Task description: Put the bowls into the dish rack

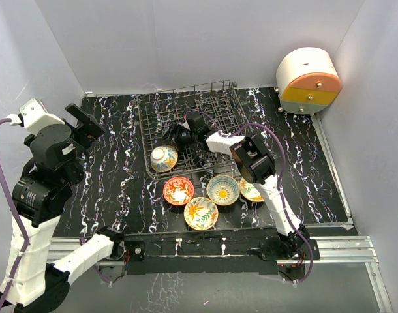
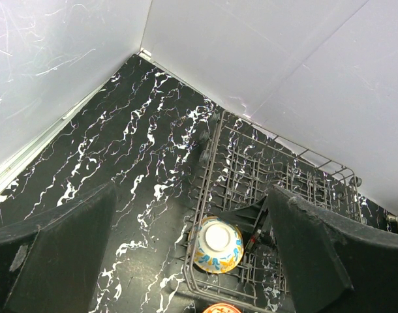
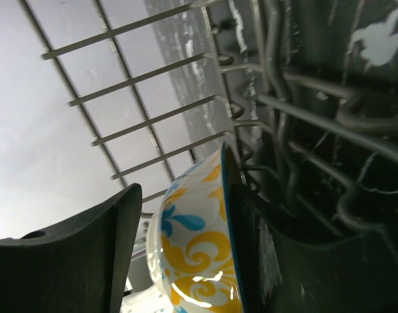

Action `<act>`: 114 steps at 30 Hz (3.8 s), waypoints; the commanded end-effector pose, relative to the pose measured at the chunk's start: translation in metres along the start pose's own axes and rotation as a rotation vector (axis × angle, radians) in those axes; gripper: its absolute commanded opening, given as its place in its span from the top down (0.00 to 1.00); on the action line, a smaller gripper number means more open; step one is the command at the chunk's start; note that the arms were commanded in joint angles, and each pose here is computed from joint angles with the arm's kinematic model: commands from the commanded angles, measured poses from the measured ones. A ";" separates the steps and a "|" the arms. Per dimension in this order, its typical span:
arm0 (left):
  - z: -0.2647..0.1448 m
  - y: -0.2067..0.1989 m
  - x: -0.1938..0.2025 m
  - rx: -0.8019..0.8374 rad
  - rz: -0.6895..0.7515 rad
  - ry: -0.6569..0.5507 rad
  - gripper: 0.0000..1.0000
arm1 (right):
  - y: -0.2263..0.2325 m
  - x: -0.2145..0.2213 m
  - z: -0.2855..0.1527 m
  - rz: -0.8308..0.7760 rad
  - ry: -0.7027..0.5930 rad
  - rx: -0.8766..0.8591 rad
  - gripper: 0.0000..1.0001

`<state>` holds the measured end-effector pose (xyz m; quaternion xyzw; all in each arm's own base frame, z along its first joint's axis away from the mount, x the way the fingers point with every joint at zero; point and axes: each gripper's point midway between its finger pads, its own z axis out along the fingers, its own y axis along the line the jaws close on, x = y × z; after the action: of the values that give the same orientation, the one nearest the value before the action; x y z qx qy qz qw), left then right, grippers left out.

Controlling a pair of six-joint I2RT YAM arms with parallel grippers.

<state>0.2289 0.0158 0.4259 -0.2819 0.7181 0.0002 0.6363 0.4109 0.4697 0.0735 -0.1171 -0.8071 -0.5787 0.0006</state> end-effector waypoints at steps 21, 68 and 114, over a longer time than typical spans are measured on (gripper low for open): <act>0.002 -0.004 -0.001 0.018 0.034 -0.010 0.03 | -0.017 -0.026 -0.027 -0.545 -0.110 0.360 0.02; 0.008 -0.019 -0.006 0.043 0.033 -0.007 0.03 | 0.079 0.188 -0.163 -1.340 -0.002 0.526 0.03; -0.026 0.029 0.012 -0.009 0.002 0.057 0.03 | -0.117 0.280 -0.150 -1.269 0.242 0.801 0.57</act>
<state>0.1990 0.0209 0.4131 -0.2786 0.7359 -0.0134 0.6170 0.0985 0.3422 0.0497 0.4434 -0.8659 -0.1222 -0.1969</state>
